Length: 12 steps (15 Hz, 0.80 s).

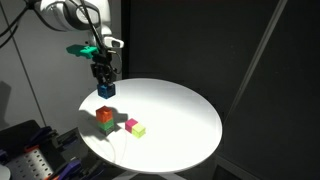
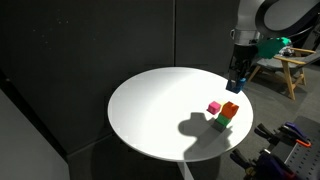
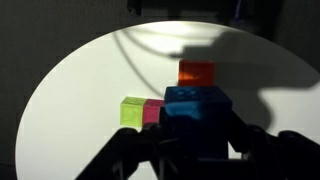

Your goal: Pick up the blue block and then put it back on top of the orange block

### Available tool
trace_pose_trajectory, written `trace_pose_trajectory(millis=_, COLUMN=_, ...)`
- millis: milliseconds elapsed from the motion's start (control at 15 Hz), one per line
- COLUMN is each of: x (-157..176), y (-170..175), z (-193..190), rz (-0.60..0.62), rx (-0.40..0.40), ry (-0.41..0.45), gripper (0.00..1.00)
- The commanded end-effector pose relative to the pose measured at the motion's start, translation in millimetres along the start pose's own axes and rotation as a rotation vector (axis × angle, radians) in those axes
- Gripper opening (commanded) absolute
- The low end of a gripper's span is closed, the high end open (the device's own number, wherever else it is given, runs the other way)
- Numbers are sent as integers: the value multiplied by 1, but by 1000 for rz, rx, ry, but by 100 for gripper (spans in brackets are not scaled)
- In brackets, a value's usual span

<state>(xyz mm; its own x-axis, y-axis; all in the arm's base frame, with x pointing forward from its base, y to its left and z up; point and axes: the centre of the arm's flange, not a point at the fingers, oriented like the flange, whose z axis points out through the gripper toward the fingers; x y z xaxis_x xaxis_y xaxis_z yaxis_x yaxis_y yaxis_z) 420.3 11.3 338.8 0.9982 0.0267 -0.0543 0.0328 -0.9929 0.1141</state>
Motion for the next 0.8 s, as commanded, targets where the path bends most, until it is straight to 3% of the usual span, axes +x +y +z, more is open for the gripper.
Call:
trace_pose_trajectory(millis=0, x=1, y=1, z=2, rz=5, rx=-18, ry=16, gripper=31)
trace_pose_trajectory(millis=733, x=3, y=-7, z=30, rz=-17, rx=-3, ry=21, gripper=31)
